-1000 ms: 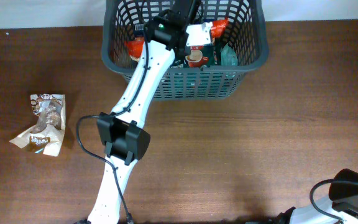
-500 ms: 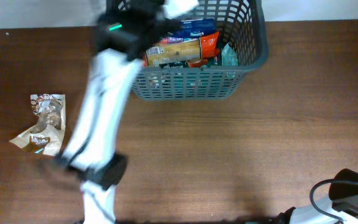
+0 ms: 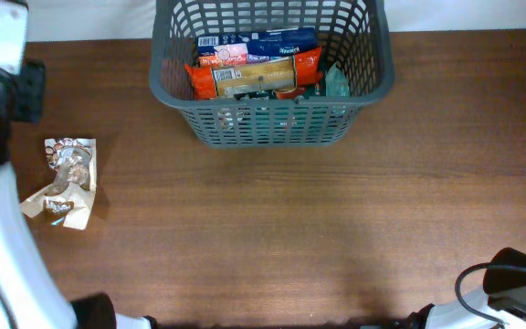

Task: Pack container
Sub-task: 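Move the left gripper to the clear snack bag and grasp it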

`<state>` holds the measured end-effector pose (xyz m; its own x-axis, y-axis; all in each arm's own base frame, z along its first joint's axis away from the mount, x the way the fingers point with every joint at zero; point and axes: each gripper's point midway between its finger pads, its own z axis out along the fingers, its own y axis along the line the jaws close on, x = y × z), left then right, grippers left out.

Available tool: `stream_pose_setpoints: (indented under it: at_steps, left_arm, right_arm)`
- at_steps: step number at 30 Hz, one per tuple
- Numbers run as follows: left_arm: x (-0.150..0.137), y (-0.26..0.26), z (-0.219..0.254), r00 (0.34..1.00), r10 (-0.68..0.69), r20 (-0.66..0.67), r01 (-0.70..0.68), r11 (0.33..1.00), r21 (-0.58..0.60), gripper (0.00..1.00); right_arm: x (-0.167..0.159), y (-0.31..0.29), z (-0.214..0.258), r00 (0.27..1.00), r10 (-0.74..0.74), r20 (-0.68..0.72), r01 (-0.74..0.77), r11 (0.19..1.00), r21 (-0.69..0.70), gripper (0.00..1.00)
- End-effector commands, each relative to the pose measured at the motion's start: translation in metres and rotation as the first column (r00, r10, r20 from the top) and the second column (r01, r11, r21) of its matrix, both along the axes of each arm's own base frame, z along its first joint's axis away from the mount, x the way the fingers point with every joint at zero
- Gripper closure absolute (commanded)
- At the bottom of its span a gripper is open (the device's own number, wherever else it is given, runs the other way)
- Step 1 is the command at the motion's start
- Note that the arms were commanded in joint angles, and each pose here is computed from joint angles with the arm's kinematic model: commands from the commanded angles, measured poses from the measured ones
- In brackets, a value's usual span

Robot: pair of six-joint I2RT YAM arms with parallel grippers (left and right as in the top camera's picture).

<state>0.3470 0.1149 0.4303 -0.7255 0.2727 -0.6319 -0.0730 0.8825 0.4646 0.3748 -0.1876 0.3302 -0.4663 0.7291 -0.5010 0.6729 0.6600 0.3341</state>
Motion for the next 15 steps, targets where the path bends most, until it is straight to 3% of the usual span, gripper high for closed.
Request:
stream_pose_setpoints:
  at_steps: [1,8,15]
  left_arm:
    - [0.007,0.027,-0.134,0.938,0.123,-0.324,-0.208,0.948,-0.242,0.27]
    - [0.003,0.067,-0.271,0.813,0.161,-0.559,-0.365,0.889,-0.275,0.18]
    - [0.011,0.092,-0.346,0.752,0.149,-0.642,-0.445,0.833,-0.329,0.17]
  right_arm:
    - [-0.004,0.002,0.007,1.0,-0.007,0.019,0.007,1.0,-0.003,0.01]
    - [-0.004,0.002,0.007,1.0,-0.007,0.019,0.007,1.0,-0.003,0.01]
    - [-0.004,0.002,0.007,1.0,-0.007,0.019,0.007,1.0,-0.003,0.01]
